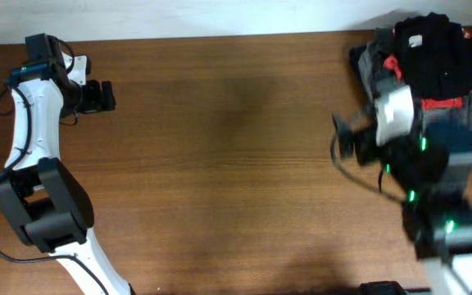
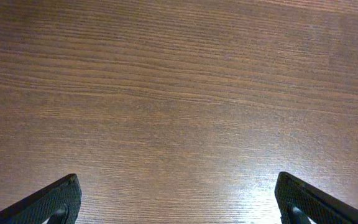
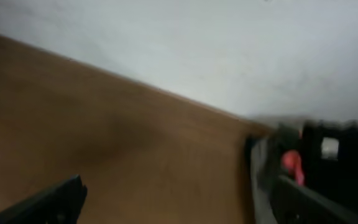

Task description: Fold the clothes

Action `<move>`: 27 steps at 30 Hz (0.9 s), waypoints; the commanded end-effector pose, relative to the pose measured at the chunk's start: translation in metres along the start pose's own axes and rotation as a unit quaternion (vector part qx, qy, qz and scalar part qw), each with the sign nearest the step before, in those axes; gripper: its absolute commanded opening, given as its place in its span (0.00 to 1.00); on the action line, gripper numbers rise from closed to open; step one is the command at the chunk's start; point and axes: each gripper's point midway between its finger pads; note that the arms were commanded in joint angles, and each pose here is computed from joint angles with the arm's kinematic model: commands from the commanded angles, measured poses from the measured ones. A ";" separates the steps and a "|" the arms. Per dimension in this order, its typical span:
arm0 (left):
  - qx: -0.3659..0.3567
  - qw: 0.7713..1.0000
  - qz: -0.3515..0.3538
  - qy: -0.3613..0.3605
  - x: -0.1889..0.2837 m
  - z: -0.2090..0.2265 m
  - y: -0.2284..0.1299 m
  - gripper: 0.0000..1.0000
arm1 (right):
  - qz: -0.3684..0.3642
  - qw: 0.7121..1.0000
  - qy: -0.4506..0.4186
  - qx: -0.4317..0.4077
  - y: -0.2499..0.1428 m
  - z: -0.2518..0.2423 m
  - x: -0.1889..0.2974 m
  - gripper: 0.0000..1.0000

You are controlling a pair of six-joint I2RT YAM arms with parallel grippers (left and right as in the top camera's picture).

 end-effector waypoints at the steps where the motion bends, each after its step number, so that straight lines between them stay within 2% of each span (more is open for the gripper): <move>1: 0.002 1.000 0.002 -0.006 -0.002 -0.003 0.000 0.99 | -0.019 1.000 -0.012 0.003 -0.046 0.012 0.014 0.99; 4: 0.002 1.000 0.002 -0.006 -0.002 -0.003 0.000 0.99 | -0.034 0.999 -0.016 0.013 -0.083 0.023 0.015 0.99; 5: 0.002 1.000 0.002 -0.006 -0.002 -0.002 0.000 0.99 | -0.043 0.999 -0.014 0.014 -0.108 0.033 0.015 0.99; 9: 0.002 1.000 0.002 -0.006 -0.002 -0.002 0.000 0.99 | -0.069 0.997 -0.008 0.016 -0.144 0.050 0.015 0.99; 19: 0.002 1.000 0.002 -0.006 -0.002 -0.003 0.000 0.99 | -0.095 0.995 -0.018 0.016 -0.177 0.060 0.021 0.99; 27: 0.002 1.000 0.002 -0.006 -0.002 -0.003 0.000 0.99 | -0.109 0.989 -0.095 0.017 -0.170 0.035 0.030 0.99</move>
Point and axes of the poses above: each gripper's point midway between its finger pads, its own x axis back along the fingers, its own z axis along the line the jaws close on, y = z × x, and after that the axes turned 3 degrees about x, right-handed
